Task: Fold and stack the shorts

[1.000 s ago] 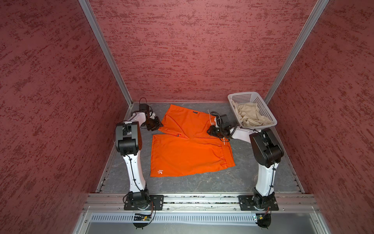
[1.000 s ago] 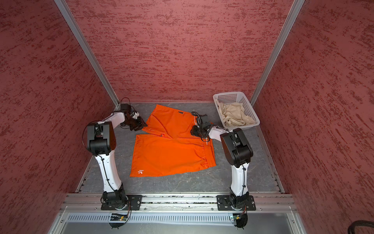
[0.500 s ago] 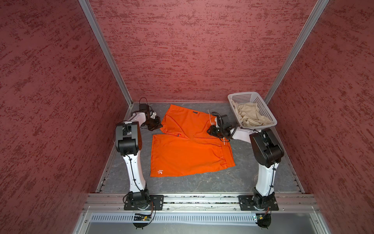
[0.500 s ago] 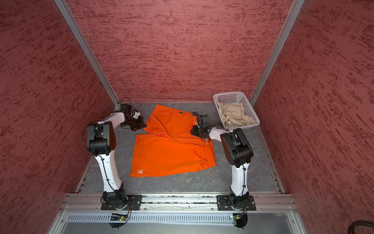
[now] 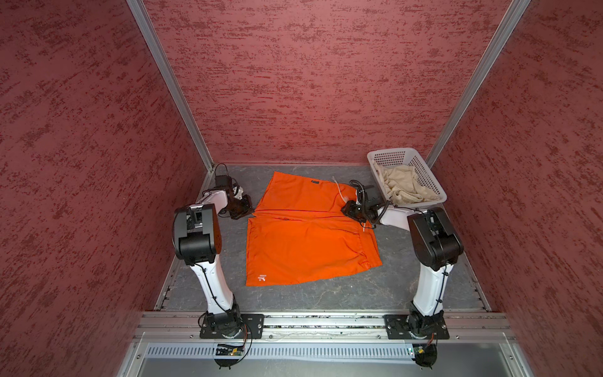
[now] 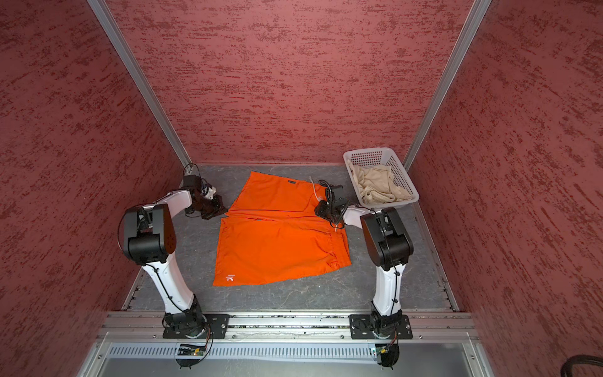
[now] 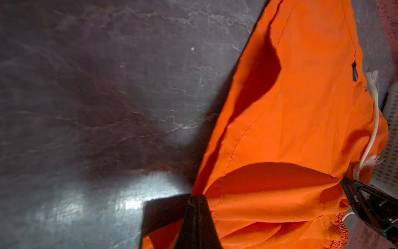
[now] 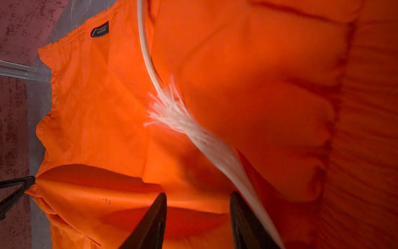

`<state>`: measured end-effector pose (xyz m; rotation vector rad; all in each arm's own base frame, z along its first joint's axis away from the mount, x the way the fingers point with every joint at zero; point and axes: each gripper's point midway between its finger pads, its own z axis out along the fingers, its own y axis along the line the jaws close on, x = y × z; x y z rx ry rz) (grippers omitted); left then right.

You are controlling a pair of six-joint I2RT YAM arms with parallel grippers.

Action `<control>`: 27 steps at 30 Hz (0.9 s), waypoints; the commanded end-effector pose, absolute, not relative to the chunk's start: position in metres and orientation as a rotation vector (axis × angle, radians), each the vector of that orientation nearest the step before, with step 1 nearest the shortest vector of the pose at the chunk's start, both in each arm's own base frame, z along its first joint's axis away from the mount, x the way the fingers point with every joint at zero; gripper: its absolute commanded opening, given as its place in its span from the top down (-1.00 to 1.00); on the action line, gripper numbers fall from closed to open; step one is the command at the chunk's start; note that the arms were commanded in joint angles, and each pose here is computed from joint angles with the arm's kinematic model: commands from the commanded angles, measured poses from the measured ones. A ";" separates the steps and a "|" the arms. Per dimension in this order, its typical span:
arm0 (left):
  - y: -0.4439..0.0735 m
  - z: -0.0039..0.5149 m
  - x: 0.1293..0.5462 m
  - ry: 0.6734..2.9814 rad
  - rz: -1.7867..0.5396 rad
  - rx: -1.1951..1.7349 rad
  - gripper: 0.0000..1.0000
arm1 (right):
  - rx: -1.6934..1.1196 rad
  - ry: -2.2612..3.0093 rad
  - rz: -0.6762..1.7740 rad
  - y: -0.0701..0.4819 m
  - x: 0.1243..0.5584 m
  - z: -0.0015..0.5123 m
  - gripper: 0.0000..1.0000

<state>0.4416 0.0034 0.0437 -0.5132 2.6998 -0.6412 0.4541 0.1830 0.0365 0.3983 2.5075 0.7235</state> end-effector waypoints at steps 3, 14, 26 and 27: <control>0.015 0.063 0.448 2.629 -0.554 -0.520 0.29 | 0.384 2.433 0.807 0.189 0.460 0.063 -0.05; -0.006 0.087 0.461 2.630 -0.586 -0.420 0.15 | 0.174 2.351 0.886 0.221 0.459 0.121 -0.05; -0.036 0.065 0.486 2.673 -0.612 -0.348 0.06 | 0.080 2.447 0.961 0.257 0.460 0.077 -0.05; -0.036 0.065 0.490 2.662 -0.612 -0.345 0.05 | 0.076 2.450 0.960 0.258 0.461 0.074 -0.05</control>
